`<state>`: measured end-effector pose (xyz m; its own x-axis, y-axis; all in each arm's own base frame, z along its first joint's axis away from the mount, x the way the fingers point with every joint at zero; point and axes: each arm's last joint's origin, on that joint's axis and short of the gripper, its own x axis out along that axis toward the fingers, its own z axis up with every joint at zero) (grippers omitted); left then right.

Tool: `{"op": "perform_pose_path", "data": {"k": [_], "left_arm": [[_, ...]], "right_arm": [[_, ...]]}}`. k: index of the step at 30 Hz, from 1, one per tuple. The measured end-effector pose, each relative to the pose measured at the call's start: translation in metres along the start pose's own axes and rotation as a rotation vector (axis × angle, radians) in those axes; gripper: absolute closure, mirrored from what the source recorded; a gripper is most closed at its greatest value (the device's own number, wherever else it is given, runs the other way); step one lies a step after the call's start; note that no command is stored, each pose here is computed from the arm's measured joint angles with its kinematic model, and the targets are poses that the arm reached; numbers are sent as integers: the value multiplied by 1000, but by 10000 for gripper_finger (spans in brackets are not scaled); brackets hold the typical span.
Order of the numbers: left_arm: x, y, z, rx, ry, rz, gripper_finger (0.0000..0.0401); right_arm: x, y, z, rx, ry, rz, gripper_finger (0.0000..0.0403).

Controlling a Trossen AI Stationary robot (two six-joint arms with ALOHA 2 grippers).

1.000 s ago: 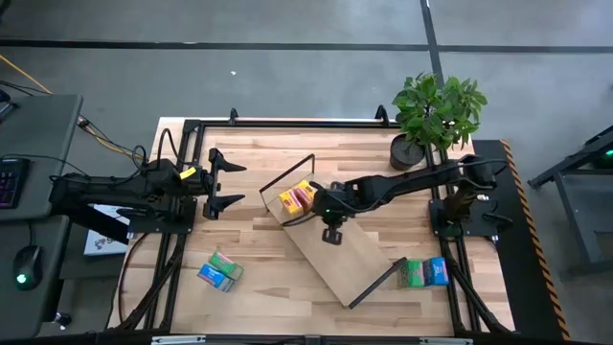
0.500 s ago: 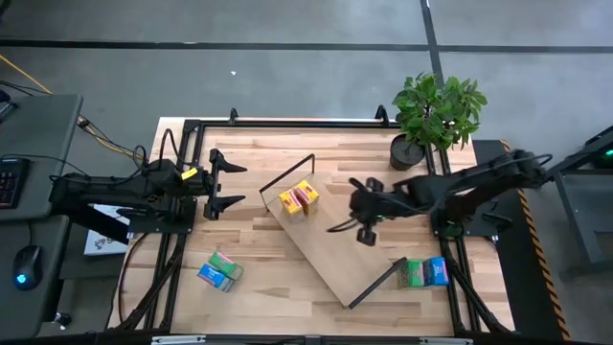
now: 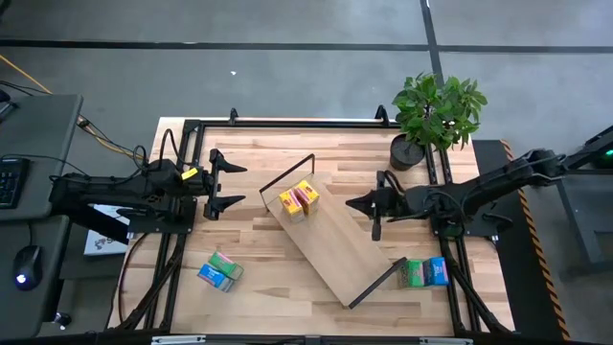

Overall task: Stack cereal on shelf
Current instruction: Put the left green cereal box on the shelf

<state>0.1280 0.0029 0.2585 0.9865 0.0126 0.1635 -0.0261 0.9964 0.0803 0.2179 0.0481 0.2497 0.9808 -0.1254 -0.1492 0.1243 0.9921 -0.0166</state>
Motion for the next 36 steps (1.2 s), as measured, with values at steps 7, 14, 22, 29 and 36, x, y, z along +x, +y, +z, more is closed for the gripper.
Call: {"op": "perform_pose_path", "data": {"k": [7,14,22,29,36], "left_arm": [[0,0,0,1,0,-1,57],[2,0,-2,-29,13,-2,57],[7,0,-5,-43,31,4,57],[15,0,-6,-22,11,8,57],[19,1,-8,9,22,33,57]], "right_arm": [[1,-4,-1,-12,-22,-38,403],[2,-6,-2,14,-7,-48,403],[2,-6,-4,-46,9,-48,403],[2,-6,-3,-52,7,-48,403],[2,-7,-3,-67,0,-56,403]]}}
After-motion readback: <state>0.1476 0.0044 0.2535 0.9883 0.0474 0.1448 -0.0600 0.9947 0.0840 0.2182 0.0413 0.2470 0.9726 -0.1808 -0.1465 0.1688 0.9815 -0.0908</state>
